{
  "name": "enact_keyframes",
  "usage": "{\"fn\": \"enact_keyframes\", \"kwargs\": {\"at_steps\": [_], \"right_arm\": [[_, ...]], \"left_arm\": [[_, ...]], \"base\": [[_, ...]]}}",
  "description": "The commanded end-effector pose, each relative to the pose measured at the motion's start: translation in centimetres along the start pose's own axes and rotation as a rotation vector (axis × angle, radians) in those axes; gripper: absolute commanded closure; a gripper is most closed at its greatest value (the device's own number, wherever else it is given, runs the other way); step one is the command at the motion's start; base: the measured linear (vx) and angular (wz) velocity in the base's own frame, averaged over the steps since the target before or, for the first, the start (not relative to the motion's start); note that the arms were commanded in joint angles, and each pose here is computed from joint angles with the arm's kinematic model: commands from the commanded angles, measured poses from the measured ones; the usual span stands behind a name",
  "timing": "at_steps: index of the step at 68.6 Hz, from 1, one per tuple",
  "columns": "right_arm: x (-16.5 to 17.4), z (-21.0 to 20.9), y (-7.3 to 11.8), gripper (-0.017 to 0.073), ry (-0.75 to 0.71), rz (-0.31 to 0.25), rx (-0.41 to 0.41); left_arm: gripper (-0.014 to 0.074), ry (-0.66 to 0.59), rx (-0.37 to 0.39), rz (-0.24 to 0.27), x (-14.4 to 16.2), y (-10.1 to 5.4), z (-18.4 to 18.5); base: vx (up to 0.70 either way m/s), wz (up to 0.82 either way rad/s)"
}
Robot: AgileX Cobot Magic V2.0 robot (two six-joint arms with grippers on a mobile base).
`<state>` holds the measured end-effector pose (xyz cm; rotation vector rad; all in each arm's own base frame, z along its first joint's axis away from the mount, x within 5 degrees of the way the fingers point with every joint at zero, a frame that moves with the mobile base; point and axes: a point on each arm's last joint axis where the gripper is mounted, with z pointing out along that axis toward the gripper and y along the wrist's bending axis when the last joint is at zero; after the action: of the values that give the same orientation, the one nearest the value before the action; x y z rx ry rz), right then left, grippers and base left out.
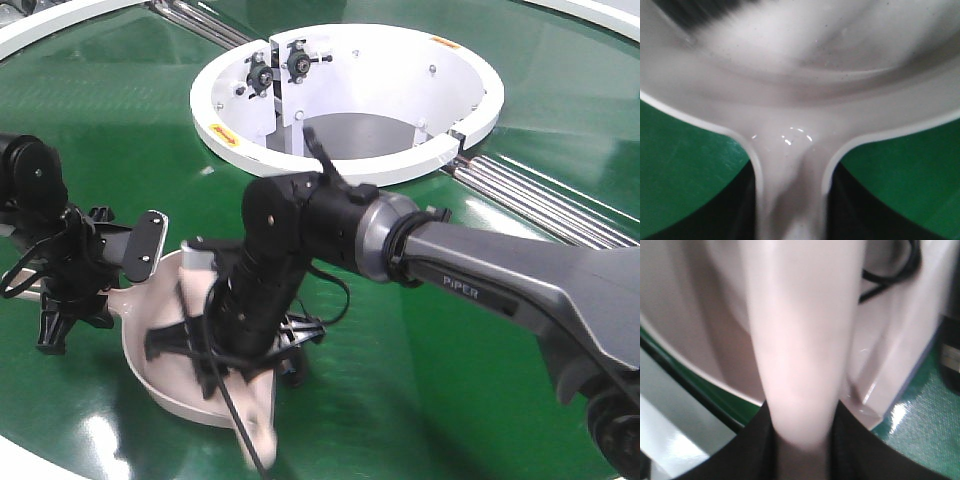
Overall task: Clean and inspect green conveyor with broom and dustpan
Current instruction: 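Sweep the black cables toward the dustpan with the held brush, then sweep the remaining cable bundle into the dustpan with the brush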
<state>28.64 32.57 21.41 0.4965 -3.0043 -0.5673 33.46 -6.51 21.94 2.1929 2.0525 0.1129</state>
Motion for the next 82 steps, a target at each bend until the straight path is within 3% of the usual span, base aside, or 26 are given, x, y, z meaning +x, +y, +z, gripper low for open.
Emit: {"fn": "enact_keyframes", "kwargs": {"at_steps": [1,13,31,42,60,82], "right_arm": [[-0.2,-4.3,1.6,0.0564,-0.113,-0.05,-0.06],[-0.2,-6.4,1.2,0.0564,-0.195,-0.052,-0.005],[0.5,-11.0,-0.4,0.0561,-0.366,-0.042,0.21],[1.4,-13.3,-1.5,0.0561,-0.379,-0.035,0.287],[3.1,-14.4,-4.7,0.0561,-0.394,0.032,0.292],[6.8,-9.9,-8.4,0.0561,-0.314,0.14,0.301]], "left_arm": [[0.0601,-0.023,-0.071,0.004,-0.5,0.4,-2.0],[0.0601,-0.023,-0.071,0.004,-0.5,0.4,-2.0],[0.0601,-0.023,-0.071,0.004,-0.5,0.4,-2.0],[0.0601,-0.023,-0.071,0.004,-0.5,0.4,-2.0],[0.0601,-0.023,-0.071,0.004,-0.5,0.4,-2.0],[0.0601,-0.023,-0.071,0.004,-0.5,0.4,-2.0]], "base": [[0.0,0.0],[0.0,0.0],[0.0,0.0],[0.0,0.0],[0.0,0.0],[0.0,0.0]]}}
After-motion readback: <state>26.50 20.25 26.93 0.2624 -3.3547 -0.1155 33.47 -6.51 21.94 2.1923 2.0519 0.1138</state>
